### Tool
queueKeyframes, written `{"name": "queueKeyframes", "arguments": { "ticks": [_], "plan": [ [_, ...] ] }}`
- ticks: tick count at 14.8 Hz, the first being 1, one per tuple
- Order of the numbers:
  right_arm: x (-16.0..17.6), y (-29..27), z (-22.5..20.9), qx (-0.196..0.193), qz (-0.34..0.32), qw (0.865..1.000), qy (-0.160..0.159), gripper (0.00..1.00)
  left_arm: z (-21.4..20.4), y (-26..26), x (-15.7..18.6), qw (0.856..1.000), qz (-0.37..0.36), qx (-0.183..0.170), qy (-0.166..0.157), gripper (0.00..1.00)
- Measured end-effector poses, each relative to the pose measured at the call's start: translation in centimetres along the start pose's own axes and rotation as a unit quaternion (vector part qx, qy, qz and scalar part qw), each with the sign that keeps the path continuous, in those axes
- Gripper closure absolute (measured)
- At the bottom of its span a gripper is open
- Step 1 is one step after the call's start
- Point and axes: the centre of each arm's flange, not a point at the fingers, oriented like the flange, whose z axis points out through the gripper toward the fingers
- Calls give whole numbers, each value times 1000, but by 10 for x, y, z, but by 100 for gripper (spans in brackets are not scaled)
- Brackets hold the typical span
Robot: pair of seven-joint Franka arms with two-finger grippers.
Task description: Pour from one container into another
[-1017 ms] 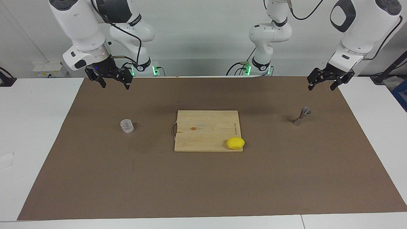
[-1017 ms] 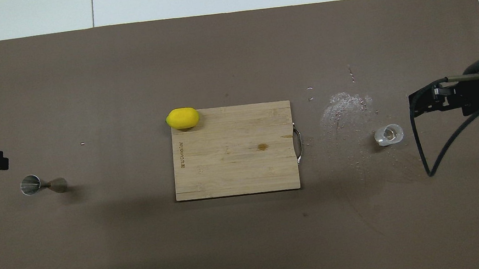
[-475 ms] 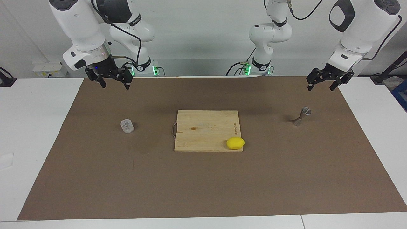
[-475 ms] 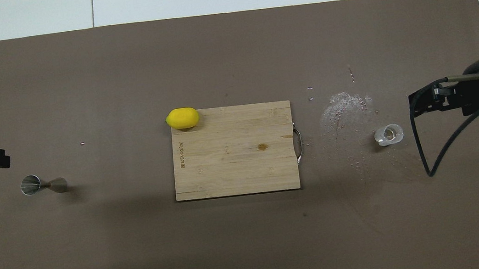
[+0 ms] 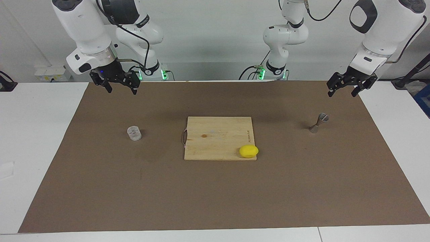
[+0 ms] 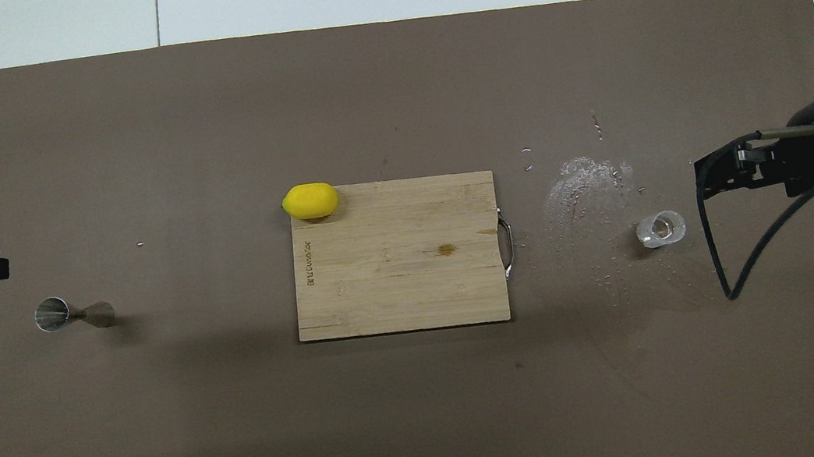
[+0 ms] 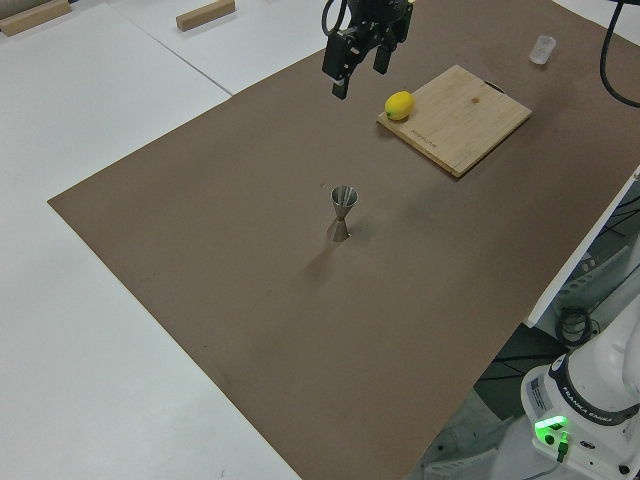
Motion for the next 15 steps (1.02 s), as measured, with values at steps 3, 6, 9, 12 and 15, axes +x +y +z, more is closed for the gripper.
{"name": "queueKeyframes", "arguments": {
  "ticks": [3,6,9,12,15],
  "plan": [
    [0,0,0,0,0,1000,0,0,0,11,1,1000,10,0,0,0],
    [0,0,0,0,0,1000,0,0,3,18,-4,1000,16,-2,-23,0],
    [0,0,0,0,0,1000,0,0,2,26,-11,999,25,4,-45,0],
    [0,0,0,0,0,1000,0,0,3,17,-15,997,38,-44,-47,0],
    [0,0,0,0,0,1000,0,0,7,-35,-21,989,103,-102,-27,0]
  ]
}}
